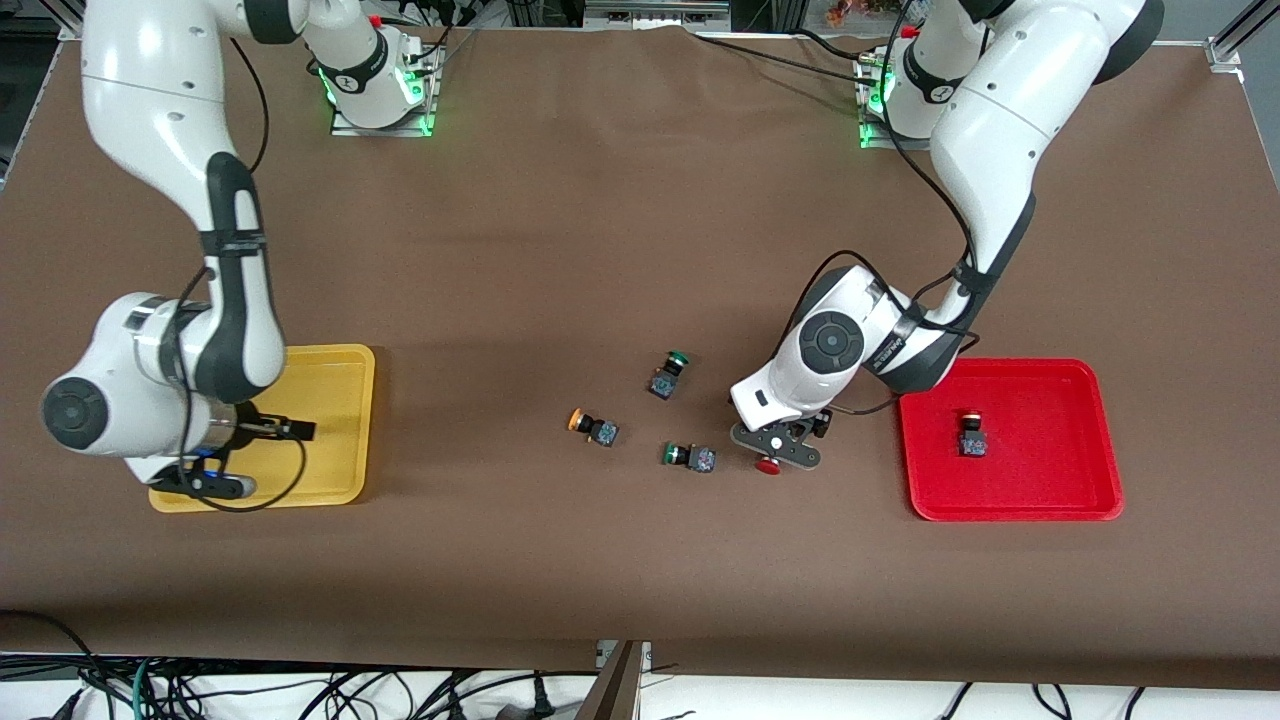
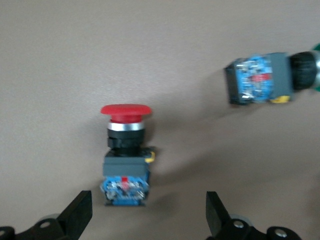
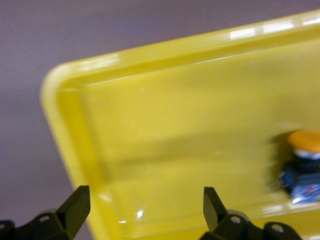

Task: Place red and yellow buttons in trays
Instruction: 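Grasp a second red button with the left gripper while the right gripper returns, then carry the red button to the red tray while the right gripper grasps a yellow button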

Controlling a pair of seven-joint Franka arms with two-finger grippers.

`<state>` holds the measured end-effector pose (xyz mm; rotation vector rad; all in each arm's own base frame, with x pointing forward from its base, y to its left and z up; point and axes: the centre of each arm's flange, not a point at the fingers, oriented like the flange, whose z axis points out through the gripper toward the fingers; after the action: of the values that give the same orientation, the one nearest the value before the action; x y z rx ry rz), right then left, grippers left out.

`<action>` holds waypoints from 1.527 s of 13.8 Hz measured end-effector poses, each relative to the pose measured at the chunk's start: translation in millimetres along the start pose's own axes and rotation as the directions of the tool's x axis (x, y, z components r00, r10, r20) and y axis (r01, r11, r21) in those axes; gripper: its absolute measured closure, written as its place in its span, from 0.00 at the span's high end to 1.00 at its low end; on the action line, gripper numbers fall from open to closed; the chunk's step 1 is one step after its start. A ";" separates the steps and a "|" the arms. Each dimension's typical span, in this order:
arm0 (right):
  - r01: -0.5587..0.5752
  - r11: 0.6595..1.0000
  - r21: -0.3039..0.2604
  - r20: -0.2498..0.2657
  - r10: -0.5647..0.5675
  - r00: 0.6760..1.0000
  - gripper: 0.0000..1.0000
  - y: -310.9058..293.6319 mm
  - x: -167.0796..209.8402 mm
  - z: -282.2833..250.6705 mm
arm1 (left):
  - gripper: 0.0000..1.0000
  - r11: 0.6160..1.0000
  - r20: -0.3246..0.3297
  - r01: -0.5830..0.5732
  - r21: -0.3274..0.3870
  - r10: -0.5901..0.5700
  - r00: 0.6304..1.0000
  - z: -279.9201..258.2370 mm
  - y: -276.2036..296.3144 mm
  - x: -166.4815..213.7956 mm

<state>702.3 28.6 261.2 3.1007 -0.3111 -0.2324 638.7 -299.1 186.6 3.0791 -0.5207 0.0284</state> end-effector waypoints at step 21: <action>-0.924 0.290 0.248 0.129 0.936 0.329 1.00 -342.3 -141.0 4.6 | 0.41 0.988 -0.006 0.144 0.051 -0.144 0.990 -127.6 -70.7 34.1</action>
<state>632.1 392.2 266.5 2.4690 -2.2126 -0.0688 692.4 -240.8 313.8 3.1569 -0.3004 0.0437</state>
